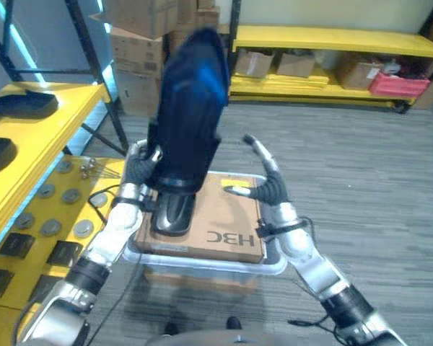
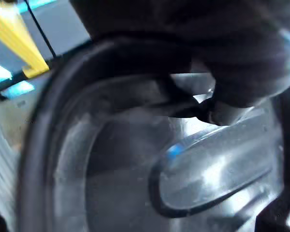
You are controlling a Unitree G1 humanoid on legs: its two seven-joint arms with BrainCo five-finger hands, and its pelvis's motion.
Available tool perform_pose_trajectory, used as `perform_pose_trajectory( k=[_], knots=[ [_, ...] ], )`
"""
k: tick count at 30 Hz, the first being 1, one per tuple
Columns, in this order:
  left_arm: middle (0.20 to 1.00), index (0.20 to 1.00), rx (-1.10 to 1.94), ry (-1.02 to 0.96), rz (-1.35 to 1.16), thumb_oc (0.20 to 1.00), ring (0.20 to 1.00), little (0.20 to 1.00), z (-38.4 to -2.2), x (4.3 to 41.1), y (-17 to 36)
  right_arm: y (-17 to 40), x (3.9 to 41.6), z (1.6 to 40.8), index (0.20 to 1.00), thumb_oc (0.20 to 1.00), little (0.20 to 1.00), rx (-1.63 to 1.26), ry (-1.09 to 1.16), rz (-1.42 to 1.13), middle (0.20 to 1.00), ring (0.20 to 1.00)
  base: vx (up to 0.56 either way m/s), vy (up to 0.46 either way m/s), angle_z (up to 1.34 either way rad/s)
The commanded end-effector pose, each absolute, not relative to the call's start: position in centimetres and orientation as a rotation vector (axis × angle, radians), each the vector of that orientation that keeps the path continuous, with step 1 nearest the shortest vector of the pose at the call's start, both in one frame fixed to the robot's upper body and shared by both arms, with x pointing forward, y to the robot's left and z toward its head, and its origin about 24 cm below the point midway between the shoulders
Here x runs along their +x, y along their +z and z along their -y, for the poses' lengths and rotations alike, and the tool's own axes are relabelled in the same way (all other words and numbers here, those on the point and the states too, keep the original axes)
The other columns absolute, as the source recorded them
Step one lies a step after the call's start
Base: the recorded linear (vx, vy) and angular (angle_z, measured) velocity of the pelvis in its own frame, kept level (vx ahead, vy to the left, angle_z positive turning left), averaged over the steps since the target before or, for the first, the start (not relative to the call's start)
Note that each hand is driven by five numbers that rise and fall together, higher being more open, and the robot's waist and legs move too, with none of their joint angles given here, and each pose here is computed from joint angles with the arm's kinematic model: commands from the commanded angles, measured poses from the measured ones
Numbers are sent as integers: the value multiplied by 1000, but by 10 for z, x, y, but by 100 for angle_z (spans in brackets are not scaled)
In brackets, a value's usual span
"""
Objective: Move parts from the plastic box to the shelf.
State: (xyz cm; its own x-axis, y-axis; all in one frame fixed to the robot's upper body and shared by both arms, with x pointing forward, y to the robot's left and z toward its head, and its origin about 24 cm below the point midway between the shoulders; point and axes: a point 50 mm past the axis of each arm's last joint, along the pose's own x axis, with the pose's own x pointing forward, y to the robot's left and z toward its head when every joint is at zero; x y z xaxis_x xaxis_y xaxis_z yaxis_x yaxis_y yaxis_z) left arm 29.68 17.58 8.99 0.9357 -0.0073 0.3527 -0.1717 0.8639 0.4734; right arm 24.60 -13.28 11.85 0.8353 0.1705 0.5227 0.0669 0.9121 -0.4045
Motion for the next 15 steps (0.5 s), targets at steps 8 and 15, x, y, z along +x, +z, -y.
perform_pose_trajectory(
  k=[8, 15],
  knots=[
    [200, 200, 523, 402, 367, 200, 200, 200, -243, 259, 82, 123, 220, 188, 1000, 1000, 1000, -518, -153, 608, 1000, 1000, 17, -25, 7],
    [200, 200, 425, 504, 427, 200, 200, 200, -252, 240, 93, 111, 221, 198, 1000, 1000, 1000, -561, -159, 528, 1000, 1000, -2, -29, 10]
  ],
)
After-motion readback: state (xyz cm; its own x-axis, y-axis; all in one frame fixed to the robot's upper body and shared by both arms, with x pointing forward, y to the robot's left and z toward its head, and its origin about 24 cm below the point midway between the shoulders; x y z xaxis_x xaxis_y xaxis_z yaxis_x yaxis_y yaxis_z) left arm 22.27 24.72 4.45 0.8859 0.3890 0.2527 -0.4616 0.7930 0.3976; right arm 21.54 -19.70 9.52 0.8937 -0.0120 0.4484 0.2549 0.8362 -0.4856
